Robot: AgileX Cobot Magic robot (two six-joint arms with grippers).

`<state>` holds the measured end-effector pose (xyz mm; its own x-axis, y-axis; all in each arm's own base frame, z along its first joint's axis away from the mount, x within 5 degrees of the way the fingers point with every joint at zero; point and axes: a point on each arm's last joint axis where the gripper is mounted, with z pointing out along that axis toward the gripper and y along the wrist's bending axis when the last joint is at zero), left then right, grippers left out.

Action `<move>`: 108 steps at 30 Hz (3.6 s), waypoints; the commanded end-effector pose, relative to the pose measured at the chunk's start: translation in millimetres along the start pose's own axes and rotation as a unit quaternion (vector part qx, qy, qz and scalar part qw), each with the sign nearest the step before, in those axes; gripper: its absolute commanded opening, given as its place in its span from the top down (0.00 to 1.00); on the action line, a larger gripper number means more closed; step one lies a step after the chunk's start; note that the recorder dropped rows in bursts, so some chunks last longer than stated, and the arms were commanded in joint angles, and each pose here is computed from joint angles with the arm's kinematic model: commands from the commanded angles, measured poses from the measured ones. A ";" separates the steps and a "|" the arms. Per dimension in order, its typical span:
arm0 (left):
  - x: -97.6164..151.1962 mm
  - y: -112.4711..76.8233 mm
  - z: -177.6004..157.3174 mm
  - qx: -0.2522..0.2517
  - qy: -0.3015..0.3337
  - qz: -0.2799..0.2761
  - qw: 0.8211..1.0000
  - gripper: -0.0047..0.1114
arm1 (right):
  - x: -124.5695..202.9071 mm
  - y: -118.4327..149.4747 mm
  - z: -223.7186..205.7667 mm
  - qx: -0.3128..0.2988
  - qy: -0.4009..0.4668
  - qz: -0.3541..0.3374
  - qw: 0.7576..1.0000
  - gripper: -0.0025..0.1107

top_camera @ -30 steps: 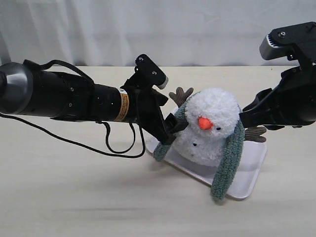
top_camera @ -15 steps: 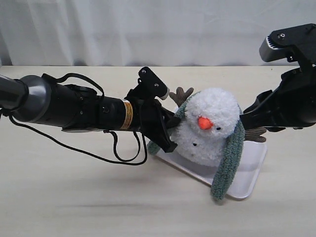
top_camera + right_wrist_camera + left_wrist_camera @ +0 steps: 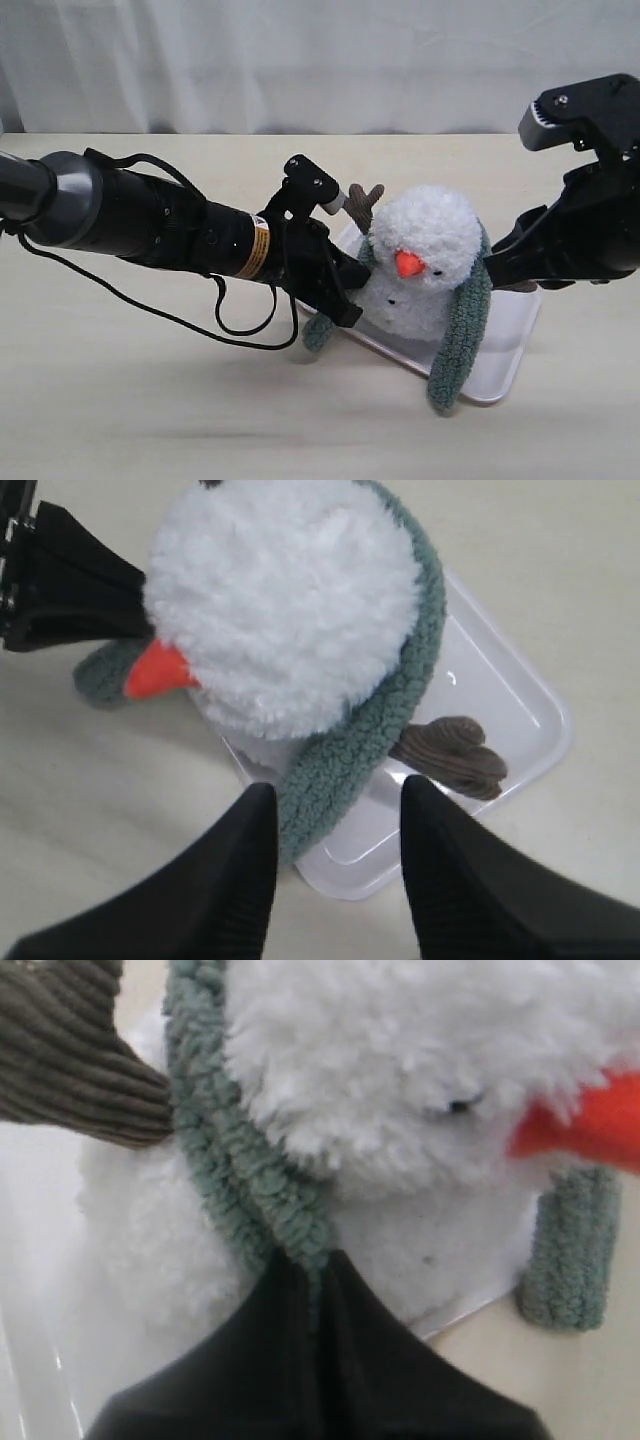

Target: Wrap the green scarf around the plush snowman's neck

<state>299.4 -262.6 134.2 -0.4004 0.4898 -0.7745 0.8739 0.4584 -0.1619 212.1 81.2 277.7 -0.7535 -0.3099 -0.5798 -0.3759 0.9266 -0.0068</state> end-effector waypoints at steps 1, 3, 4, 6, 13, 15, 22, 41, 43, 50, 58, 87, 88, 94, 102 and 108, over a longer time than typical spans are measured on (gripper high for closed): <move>0.6 -3.9 1.0 0.014 0.005 -0.013 1.000 0.96 | 9.7 0.4 21.8 -0.003 0.045 0.003 0.999 0.64; 1.1 -4.2 1.0 0.016 0.008 -0.013 1.000 0.96 | 9.2 0.6 28.8 -0.004 0.051 0.003 0.999 0.64; 1.4 -4.3 1.0 0.016 0.010 -0.014 1.000 0.96 | 9.1 0.8 32.5 -0.005 0.054 -0.004 0.999 0.64; 1.6 -4.4 1.0 0.017 0.011 -0.011 1.000 0.96 | 10.1 2.4 40.8 -0.016 0.068 -0.018 0.997 0.63; 1.7 -4.4 1.0 0.017 0.011 -0.010 1.000 0.96 | 17.0 7.5 68.4 -0.044 0.121 0.008 0.992 0.43; 1.7 -4.4 1.0 0.017 0.011 -0.010 1.000 0.96 | 18.8 7.8 75.9 -0.043 0.119 0.029 0.992 0.43; 1.7 -4.2 1.0 0.016 0.011 -0.010 1.000 0.96 | 39.9 6.9 100.2 -0.034 0.068 0.065 0.995 0.43; -0.7 -7.0 0.9 0.031 -0.002 -0.009 0.999 0.96 | 60.8 14.5 119.0 -0.073 0.102 0.062 0.990 0.94; -1.6 -7.9 0.8 0.036 -0.007 -0.014 0.999 0.96 | 61.1 17.8 115.4 -0.092 0.107 0.055 0.989 0.94; -2.8 -7.0 0.8 0.031 -0.013 -0.029 0.999 0.96 | 65.0 28.2 104.9 -0.152 0.135 0.039 0.978 0.94; -3.1 -7.8 0.8 0.036 -0.014 -0.045 0.998 0.96 | 69.1 28.9 105.2 -0.156 0.138 0.035 0.977 0.94; -3.5 -7.4 0.8 0.034 -0.016 -0.062 0.997 0.96 | 58.9 24.7 107.8 -0.133 0.094 0.036 0.986 0.94; -4.1 -9.0 0.7 0.043 -0.018 -0.063 0.997 0.96 | 58.8 25.8 107.5 -0.139 0.093 0.032 0.985 0.94; -6.5 -15.9 -0.3 0.082 -0.029 -0.060 0.994 0.96 | 53.5 33.1 105.8 -0.183 0.064 0.024 0.981 0.94; -4.9 -16.8 -0.4 0.087 -0.019 -0.070 0.994 0.96 | 46.2 32.2 106.8 -0.177 0.029 0.058 0.982 0.94; -2.0 -17.8 -0.5 0.091 -0.004 -0.058 0.994 0.96 | 45.8 32.6 106.6 -0.179 0.028 0.065 0.981 0.72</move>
<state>287.5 -269.7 139.4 -0.5083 0.4192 -0.7523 0.8489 0.3911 -0.3556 221.3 119.1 160.6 -0.8419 -0.2152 -0.4949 -0.4239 0.8313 0.3596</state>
